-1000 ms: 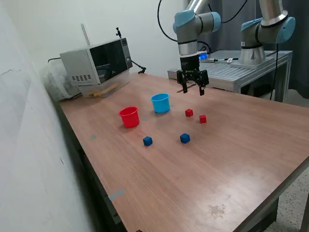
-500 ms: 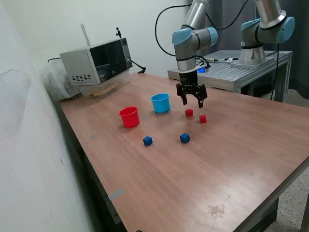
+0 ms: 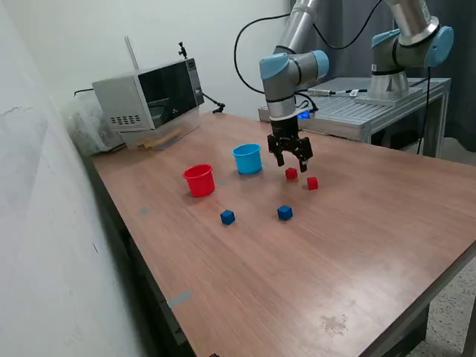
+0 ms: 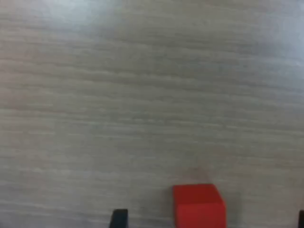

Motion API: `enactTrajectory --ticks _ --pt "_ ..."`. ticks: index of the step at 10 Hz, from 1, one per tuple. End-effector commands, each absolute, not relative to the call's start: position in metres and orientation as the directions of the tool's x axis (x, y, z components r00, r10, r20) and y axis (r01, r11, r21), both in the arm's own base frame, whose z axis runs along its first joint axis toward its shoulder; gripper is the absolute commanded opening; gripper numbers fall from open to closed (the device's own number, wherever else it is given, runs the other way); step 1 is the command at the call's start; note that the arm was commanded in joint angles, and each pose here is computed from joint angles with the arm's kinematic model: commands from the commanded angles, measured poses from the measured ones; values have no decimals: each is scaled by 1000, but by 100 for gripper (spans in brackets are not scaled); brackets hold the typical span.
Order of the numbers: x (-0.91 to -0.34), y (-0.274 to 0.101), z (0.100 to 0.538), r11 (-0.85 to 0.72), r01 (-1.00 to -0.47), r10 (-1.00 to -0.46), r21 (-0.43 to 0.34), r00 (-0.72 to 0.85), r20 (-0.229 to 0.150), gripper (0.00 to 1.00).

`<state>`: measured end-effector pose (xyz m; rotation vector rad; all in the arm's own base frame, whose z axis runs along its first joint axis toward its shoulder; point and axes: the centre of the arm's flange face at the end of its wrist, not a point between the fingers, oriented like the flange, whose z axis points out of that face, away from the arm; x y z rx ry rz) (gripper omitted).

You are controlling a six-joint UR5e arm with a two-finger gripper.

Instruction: Place red objects in the red bin, and blue objects in the blue bin.

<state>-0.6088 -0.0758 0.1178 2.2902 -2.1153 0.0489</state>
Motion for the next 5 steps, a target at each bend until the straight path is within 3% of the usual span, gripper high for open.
enactTrajectory --ticks 1,3,4,5 --pt "-612 -62 117 -57 -998 -998 -4 57 38 100" --pt "-612 -61 117 -55 -998 -998 -4 55 40 100" --pt "-611 -62 108 -60 -998 -997 -26 59 41 0" --pt "-611 -62 105 -66 -997 -997 -34 64 42 0"
